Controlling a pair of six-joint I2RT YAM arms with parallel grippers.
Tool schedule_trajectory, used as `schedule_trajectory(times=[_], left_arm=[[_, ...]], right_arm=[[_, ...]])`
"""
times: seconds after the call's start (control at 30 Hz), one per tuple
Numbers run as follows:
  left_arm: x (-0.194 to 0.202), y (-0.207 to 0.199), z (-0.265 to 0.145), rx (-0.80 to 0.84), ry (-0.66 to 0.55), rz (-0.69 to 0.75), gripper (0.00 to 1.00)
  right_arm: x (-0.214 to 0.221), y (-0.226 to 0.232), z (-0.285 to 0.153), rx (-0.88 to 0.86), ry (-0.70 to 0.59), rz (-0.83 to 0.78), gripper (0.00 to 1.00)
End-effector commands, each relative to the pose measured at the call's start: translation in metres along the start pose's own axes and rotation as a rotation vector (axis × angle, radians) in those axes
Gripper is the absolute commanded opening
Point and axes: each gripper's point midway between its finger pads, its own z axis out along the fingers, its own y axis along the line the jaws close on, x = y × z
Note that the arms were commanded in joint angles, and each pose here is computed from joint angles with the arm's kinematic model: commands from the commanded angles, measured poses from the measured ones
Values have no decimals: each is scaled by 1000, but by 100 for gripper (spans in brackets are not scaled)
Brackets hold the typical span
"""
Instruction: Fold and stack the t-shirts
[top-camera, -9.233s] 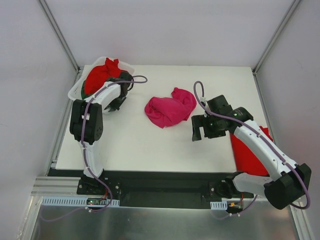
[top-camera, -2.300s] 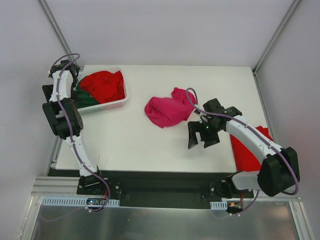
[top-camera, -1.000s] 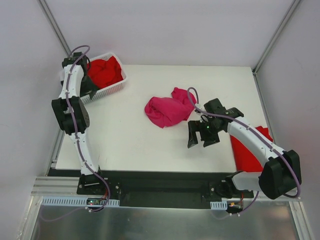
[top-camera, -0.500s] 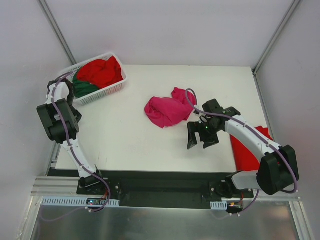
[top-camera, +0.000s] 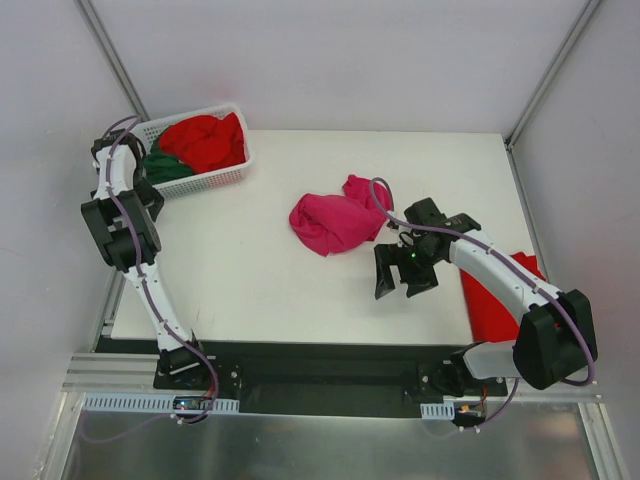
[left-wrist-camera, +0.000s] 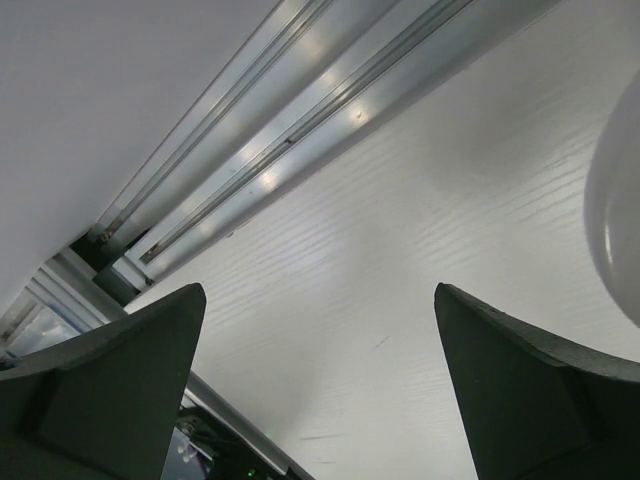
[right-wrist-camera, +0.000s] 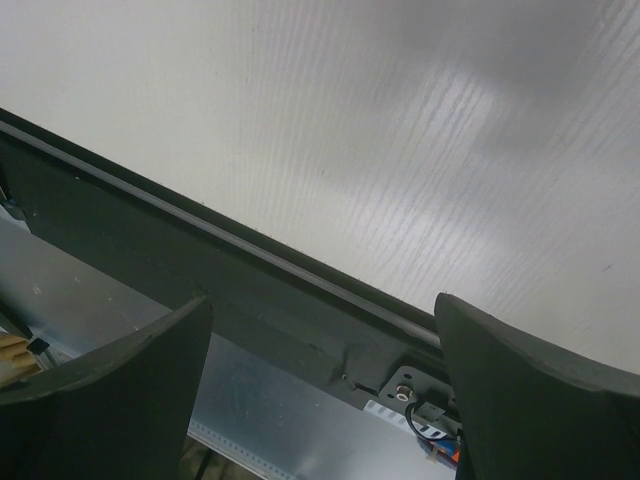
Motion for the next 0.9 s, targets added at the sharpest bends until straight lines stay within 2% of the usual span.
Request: schedule_trajectory(times=[0.0, 0.23, 0.47, 0.7, 0.77, 0.87], left_arm=[[-15, -15, 8, -4, -23, 21, 99], [-38, -6, -2, -72, -129, -103, 99], [-40, -32, -7, 48, -160, -144, 99], [-9, -115, -42, 430, -102, 37, 99], [2, -143, -55, 485, -106, 115, 99], [3, -167, -61, 484, -137, 184, 99]], right_arm=[[1, 3, -9, 0, -14, -25, 96], [4, 1, -9, 8, -15, -11, 96], [3, 1, -7, 10, -15, 2, 96], [-2, 3, -7, 8, -19, 10, 96], [-4, 3, -8, 7, -20, 9, 96], [-5, 4, -9, 9, -21, 7, 96]])
